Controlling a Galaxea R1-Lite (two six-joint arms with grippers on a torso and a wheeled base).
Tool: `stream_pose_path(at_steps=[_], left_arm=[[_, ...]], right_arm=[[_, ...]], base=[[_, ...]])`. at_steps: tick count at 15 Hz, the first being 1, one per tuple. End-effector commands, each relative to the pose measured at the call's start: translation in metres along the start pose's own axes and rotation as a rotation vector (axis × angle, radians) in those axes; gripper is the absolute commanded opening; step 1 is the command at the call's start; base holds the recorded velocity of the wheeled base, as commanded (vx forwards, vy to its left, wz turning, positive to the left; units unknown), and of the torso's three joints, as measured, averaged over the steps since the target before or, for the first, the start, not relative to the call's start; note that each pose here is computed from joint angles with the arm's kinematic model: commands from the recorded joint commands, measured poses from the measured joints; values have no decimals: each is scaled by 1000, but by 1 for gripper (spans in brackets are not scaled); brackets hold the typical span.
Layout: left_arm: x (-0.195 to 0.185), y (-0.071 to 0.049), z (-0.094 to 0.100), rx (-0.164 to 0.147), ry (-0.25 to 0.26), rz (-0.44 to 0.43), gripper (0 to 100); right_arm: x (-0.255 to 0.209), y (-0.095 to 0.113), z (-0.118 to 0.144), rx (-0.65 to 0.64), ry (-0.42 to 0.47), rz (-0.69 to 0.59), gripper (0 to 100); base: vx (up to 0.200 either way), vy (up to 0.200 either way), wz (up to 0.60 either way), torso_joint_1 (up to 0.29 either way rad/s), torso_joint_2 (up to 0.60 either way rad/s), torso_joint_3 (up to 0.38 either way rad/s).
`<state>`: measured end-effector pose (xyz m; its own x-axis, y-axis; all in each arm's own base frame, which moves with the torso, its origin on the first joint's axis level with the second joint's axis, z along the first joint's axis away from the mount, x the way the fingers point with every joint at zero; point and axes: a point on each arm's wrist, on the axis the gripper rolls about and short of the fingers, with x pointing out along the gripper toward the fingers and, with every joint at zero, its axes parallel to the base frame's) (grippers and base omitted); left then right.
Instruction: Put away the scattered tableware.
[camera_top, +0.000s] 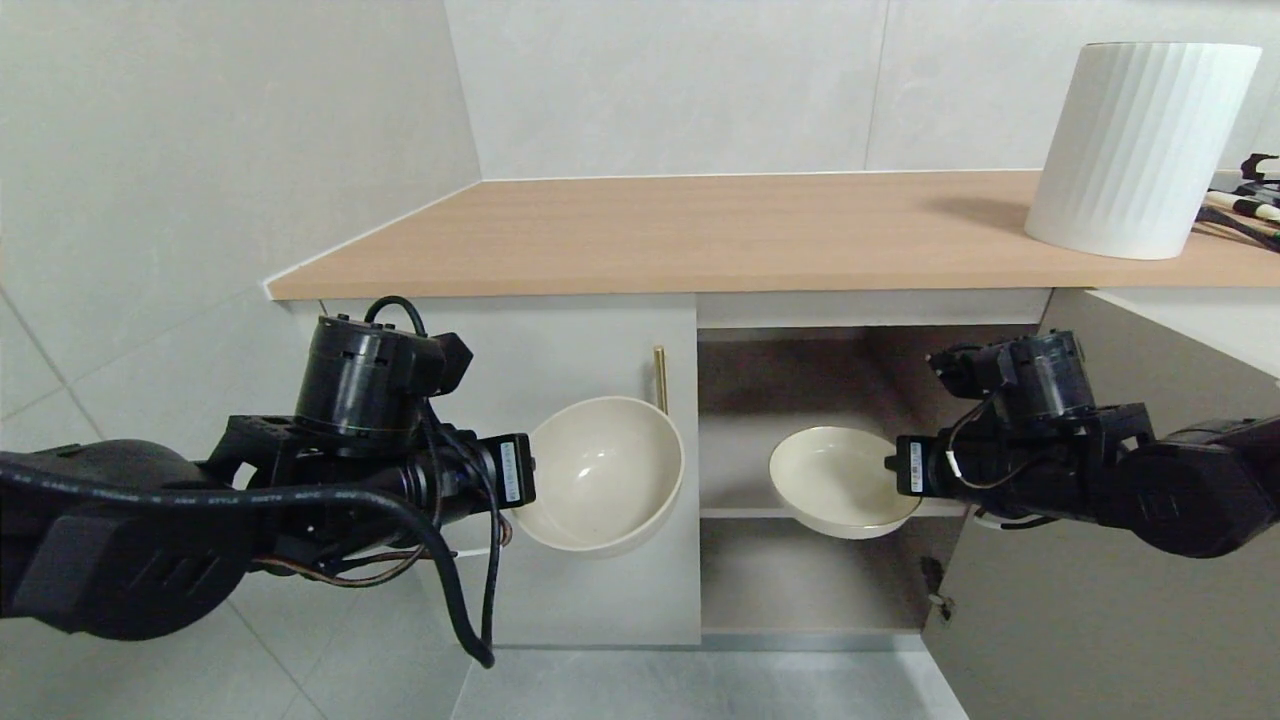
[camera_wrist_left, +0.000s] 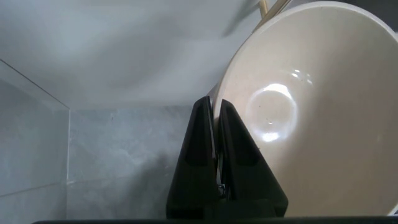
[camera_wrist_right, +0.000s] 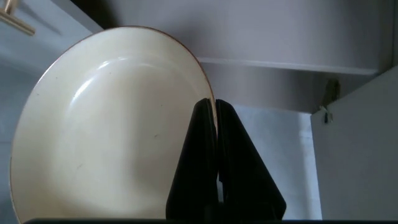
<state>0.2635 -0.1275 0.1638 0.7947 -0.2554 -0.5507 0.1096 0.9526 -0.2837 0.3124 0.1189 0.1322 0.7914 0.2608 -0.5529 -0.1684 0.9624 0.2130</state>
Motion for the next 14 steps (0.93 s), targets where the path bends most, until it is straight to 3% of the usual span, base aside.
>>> stream_pose_path(at_steps=[1, 4, 7, 14], left_arm=[[6, 1, -3, 2, 16, 7, 0], [6, 1, -3, 2, 18, 10, 0], [7, 1, -4, 3, 20, 9, 0], [12, -1, -8, 9, 39, 13, 0]], right_arm=[[29, -3, -13, -3, 28, -8, 0], [78, -8, -25, -3, 33, -35, 0], [125, -18, -37, 5, 36, -164, 0], [196, -52, -36, 81, -48, -322, 0]], base=[[0, 0, 0, 0, 0, 0], [0, 0, 0, 0, 0, 0], [0, 0, 0, 0, 0, 0], [0, 0, 0, 0, 0, 0]])
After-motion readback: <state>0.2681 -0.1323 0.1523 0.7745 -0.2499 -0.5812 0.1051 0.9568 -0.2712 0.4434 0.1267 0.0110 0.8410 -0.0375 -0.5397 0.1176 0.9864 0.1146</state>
